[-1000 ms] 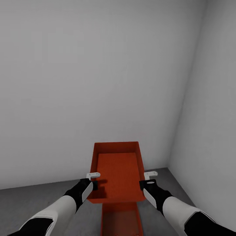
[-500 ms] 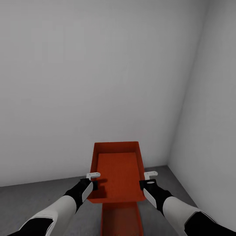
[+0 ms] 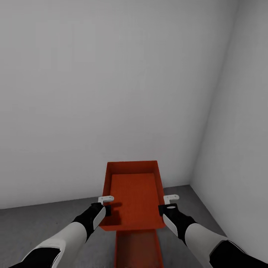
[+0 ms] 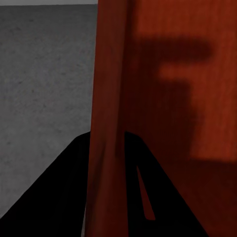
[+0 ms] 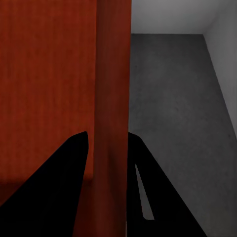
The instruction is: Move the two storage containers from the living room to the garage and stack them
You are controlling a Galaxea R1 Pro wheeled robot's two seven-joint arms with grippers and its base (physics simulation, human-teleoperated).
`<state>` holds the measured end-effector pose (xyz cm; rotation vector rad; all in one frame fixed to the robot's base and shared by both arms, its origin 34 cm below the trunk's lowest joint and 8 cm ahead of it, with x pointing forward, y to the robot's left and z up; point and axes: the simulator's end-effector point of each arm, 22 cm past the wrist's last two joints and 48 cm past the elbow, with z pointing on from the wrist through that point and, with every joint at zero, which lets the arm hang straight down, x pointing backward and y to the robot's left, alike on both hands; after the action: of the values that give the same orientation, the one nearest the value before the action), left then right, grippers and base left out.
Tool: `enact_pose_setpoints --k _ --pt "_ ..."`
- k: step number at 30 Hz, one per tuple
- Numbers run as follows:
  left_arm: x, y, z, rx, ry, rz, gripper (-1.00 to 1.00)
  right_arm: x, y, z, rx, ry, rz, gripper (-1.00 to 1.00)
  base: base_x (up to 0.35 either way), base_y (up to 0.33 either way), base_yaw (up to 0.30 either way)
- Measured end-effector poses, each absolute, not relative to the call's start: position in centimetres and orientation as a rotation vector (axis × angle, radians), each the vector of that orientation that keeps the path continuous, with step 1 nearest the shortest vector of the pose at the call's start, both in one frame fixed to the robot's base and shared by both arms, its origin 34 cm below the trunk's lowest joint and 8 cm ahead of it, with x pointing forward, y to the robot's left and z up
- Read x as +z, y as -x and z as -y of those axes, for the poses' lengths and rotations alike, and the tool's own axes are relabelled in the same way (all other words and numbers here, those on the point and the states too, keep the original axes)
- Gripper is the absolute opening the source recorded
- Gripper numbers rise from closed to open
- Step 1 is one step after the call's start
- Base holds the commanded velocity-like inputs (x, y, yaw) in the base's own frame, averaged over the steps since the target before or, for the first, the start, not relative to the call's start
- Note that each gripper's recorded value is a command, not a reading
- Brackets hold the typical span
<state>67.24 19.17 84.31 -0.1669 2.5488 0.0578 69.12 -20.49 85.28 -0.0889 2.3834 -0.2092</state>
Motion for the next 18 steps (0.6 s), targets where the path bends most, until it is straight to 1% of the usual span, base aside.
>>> enact_pose_setpoints --k 18 --pt "82.7 -66.7 -19.2 0.061 0.167 -2.578 -1.0 83.6 -68.7 20.5 -0.209 0.092 -2.413 -1.0 0.0 0.0 0.0"
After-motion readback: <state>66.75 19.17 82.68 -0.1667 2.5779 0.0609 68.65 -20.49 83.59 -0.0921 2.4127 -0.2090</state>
